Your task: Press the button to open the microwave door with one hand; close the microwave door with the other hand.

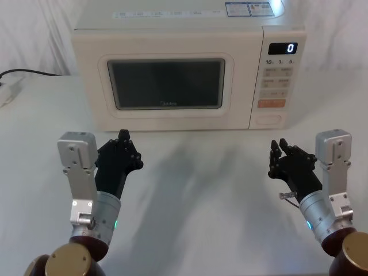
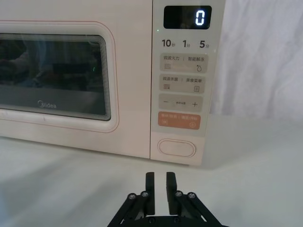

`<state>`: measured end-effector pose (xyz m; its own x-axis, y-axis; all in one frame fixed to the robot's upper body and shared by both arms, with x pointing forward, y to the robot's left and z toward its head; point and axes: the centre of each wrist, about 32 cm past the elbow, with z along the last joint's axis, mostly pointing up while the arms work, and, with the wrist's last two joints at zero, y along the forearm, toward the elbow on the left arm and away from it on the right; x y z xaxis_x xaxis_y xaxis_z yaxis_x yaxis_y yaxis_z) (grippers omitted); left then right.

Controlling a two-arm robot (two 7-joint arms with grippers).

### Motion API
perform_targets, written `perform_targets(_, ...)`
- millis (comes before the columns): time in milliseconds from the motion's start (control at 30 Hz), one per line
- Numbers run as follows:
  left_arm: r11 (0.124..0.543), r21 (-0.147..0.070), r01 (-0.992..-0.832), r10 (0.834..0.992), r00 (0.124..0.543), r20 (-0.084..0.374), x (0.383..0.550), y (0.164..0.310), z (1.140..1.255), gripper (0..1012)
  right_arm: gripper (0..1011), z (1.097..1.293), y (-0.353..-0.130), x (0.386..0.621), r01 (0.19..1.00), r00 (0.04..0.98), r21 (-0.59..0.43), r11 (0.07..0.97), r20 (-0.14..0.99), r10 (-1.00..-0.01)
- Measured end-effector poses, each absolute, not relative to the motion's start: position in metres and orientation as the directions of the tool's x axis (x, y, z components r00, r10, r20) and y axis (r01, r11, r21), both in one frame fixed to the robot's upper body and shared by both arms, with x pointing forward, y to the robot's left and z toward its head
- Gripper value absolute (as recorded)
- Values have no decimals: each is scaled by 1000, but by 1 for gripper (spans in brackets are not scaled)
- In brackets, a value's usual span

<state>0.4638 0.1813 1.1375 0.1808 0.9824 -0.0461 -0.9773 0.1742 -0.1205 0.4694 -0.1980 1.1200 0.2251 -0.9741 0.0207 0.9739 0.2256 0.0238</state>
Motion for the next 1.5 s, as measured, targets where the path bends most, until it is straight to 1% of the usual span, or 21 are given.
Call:
perform_targets(67,174,-121,-977,982,181,-46,464,181,1138,0,191,1120,-198,469,974,225,24,226,21,-974)
perform_targets(133,174,-121,-977,982,181,-46,464,181,1138,0,227,1120,-198,469,974,225,24,226,21,-974)
perform_targets(200,174,-121,-977,982,181,-46,464,181,1138,0,304,1120,-198,469,974,225,24,226,21,-974)
perform_targets(233,174,-122,-977,982,181,-46,464,181,1138,0,363,1120,-198,469,974,225,24,226,21,-974)
perform_targets(267,174,-122,-977,982,181,-46,464,181,1138,0,363,1120,-198,469,974,225,24,226,21,-974)
perform_targets(300,174,-122,-977,982,181,-46,464,181,1138,0,417,1120,-198,469,974,225,24,226,21,-974)
perform_targets(367,174,-122,-977,982,181,-46,464,181,1138,0,464,1120,-198,469,974,225,24,226,21,-974)
perform_targets(400,174,-122,-977,982,181,-46,464,181,1138,0,523,1120,-198,469,974,225,24,226,21,-974)
perform_targets(433,174,-122,-977,982,181,-46,464,181,1138,0,523,1120,-198,469,974,225,24,226,21,-974)
perform_targets(533,174,-122,-977,982,181,-46,464,181,1138,0,641,1120,-198,469,974,225,24,226,21,-974)
perform_targets(600,174,-122,-977,982,181,-47,464,181,1138,0,670,1120,-198,469,974,225,24,226,21,-974)
perform_targets(633,174,-122,-977,982,181,-47,464,181,1138,0,739,1120,-198,469,974,225,24,226,21,-974)
perform_targets(667,174,-122,-977,982,181,-47,464,181,1138,0,739,1120,-198,469,974,225,24,226,21,-974)
perform_targets(967,174,-122,-977,982,181,-47,464,181,1137,0,1001,1120,-198,469,974,225,24,226,21,-974)
perform_targets(1033,174,-121,-977,982,181,-47,464,181,1137,8,1002,1120,-198,469,974,225,24,226,21,-974)
perform_targets(1067,174,-121,-977,982,181,-47,464,181,1137,51,1001,1120,-198,469,974,225,24,226,21,-974)
perform_targets(1167,174,-121,-977,982,181,-47,464,181,1137,100,1002,1120,-198,469,974,225,24,226,21,-974)
perform_targets(1267,174,-122,-977,982,180,-47,464,181,1137,203,1002,1120,-198,469,974,225,24,226,21,-974)
perform_targets(1367,174,-121,-977,982,181,-47,464,181,1137,278,1002,1120,-198,469,974,225,24,226,21,-974)
perform_targets(1400,174,-121,-977,982,181,-47,464,181,1137,340,1002,1120,-198,469,974,225,24,226,21,-974)
perform_targets(1500,174,-121,-977,982,180,-47,464,181,1137,400,1002,1120,-198,469,974,225,24,226,21,-974)
